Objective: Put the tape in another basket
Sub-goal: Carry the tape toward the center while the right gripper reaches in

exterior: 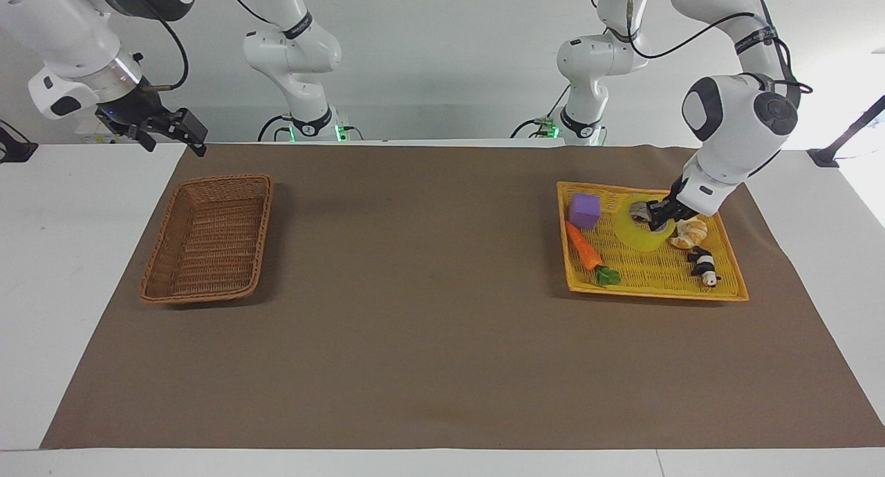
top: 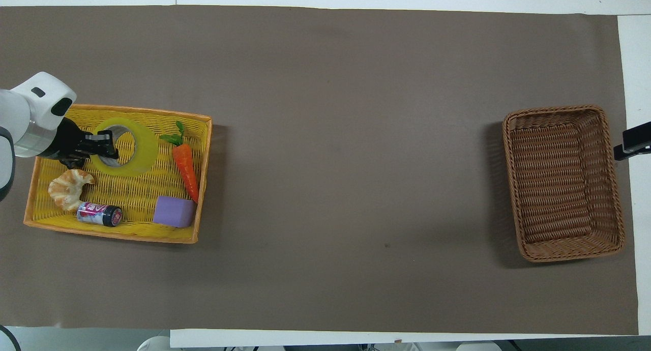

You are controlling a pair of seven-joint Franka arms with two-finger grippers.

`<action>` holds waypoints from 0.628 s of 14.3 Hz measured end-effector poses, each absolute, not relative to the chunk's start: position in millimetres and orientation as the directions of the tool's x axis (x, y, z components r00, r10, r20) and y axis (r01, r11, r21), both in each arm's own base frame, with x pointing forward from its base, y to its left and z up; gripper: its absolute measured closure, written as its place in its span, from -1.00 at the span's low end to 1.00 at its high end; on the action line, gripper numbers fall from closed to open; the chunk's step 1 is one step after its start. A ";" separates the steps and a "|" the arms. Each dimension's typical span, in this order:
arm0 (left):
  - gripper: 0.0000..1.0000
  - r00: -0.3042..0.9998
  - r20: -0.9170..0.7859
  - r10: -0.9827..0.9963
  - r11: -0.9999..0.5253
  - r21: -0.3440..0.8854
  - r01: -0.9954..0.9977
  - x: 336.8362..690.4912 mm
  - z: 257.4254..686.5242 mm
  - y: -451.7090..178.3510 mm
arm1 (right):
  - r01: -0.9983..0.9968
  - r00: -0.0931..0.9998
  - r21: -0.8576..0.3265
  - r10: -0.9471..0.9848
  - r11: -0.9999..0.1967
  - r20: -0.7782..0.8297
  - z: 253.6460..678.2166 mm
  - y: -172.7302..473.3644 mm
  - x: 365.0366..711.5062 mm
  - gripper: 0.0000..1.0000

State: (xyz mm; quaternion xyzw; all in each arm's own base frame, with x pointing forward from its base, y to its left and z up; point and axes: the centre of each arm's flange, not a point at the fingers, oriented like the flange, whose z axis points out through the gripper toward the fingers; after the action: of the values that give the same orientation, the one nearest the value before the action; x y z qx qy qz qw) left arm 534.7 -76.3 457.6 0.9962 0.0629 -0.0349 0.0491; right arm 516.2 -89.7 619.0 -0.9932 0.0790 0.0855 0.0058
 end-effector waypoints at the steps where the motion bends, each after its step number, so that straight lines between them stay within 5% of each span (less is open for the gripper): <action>1: 0.56 0.986 -0.074 0.152 -0.982 0.104 0.159 533.3 463.3 -101.4 | -0.158 0.973 0.002 -0.156 -0.987 -0.171 619.0 -89.7 516.2 -1.00; 9: 0.56 0.982 -0.100 0.159 -0.961 0.213 0.177 503.3 507.5 -257.9 | -0.158 0.973 0.002 -0.156 -0.987 -0.171 619.0 -89.7 516.2 -1.00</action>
State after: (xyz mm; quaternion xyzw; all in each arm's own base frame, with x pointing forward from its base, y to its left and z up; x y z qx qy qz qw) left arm 503.3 -257.9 507.5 0.9893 0.0851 -0.0409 0.1113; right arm 516.2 -89.7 619.0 -0.9932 0.0790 0.0855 0.0058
